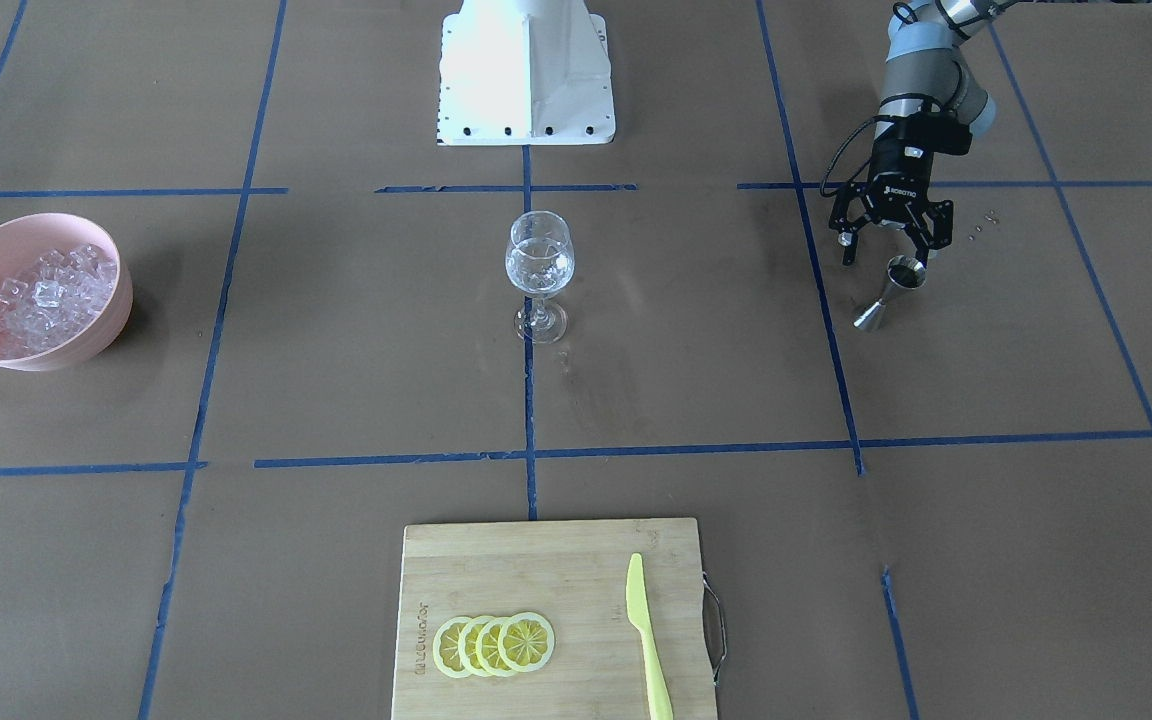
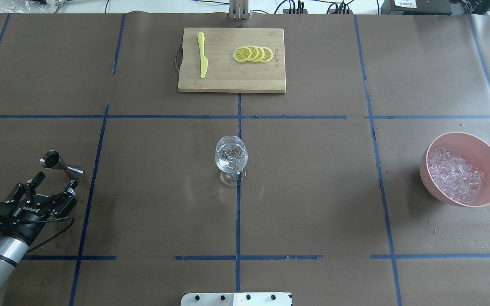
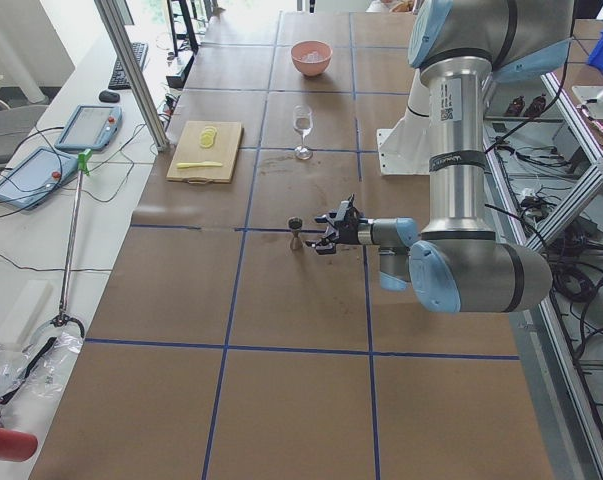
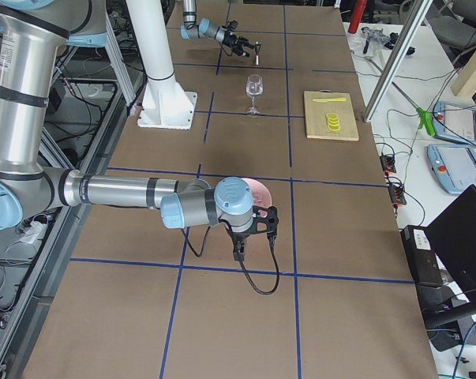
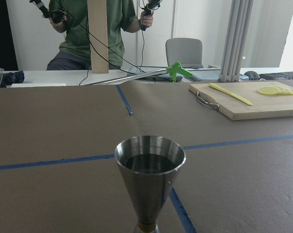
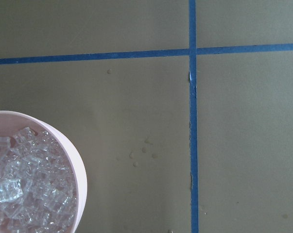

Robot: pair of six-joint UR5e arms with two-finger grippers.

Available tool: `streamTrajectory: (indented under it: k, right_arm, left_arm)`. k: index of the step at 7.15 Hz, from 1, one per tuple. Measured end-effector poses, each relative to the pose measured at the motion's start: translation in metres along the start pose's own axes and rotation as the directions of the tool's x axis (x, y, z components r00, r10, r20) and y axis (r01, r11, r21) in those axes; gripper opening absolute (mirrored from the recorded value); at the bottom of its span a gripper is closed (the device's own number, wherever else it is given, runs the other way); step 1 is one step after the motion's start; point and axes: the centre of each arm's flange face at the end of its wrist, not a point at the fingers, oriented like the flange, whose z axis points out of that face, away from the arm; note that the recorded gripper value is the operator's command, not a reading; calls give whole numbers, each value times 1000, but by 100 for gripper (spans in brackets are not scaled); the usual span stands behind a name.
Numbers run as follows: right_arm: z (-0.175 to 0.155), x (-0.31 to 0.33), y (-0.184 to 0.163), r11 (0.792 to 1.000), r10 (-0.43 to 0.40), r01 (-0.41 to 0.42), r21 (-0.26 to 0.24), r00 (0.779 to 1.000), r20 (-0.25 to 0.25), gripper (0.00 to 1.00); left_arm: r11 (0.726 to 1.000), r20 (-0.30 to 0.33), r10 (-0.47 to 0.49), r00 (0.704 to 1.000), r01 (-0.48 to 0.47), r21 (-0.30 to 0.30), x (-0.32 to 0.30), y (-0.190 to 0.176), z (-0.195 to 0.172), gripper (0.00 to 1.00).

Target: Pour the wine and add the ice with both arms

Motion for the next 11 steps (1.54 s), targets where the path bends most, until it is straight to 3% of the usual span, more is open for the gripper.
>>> streamTrajectory:
  k: [4,8,11]
  right_arm:
    - [-1,-1,0,1000,-1,1,2,1000,0,100]
    - [-2,-2,0,1000,-3,3,3,1000,1,100]
    - [-2,-2,0,1000,-3,3,3,1000,2,100]
  left_arm:
    - [1000,24,11,1000,-12,26,17,20,15,97]
    - [998,57,16,998,-19,52,8,11,28,94]
    - [998,81,25,996,-30,63,4,6,37,78]
